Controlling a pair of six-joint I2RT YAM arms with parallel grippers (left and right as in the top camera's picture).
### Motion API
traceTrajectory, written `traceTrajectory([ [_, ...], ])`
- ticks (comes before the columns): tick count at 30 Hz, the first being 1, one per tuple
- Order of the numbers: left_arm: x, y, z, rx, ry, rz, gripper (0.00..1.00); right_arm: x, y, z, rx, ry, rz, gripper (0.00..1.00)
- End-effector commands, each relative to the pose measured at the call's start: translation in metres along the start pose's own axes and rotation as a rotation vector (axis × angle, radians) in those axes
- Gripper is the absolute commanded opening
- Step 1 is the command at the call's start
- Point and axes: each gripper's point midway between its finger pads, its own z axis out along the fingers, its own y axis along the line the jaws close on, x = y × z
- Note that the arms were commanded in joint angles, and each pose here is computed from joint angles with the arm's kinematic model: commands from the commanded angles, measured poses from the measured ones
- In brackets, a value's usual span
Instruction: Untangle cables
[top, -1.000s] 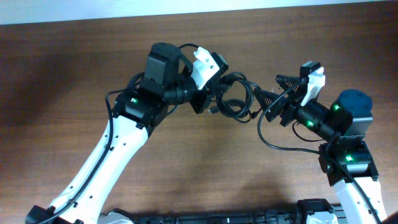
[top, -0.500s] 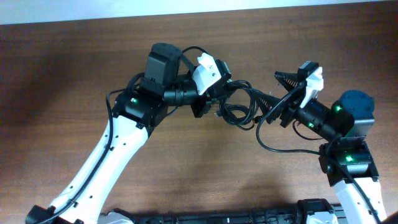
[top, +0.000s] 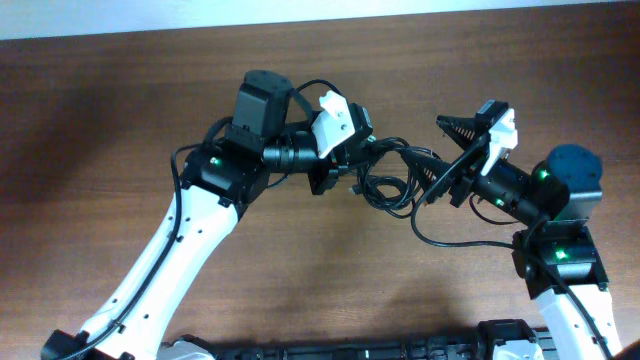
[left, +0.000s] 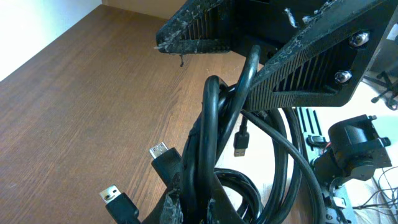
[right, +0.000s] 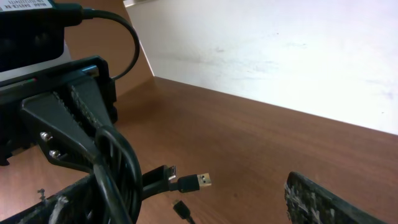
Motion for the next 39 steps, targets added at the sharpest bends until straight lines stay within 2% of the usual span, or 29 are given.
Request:
traceTrajectory([
  [1, -0.016, -0.02, -0.006, 0.085, -0.049, 0.043, 0.0, -0.012, -0.005, 0.0, 0.03, -0.034, -0.035, 0.88],
  [20, -0.021, -0.032, -0.008, 0.155, -0.08, 0.049, 0.0, -0.026, -0.013, 0.001, 0.066, -0.085, -0.078, 0.88],
  [27, -0.024, -0.031, -0.008, 0.146, -0.092, 0.081, 0.0, -0.012, 0.0, 0.009, -0.057, -0.037, -0.05, 0.88],
  [39, -0.019, -0.015, -0.006, 0.058, -0.058, 0.083, 0.0, -0.007, 0.013, 0.008, -0.137, -0.016, -0.036, 0.88],
])
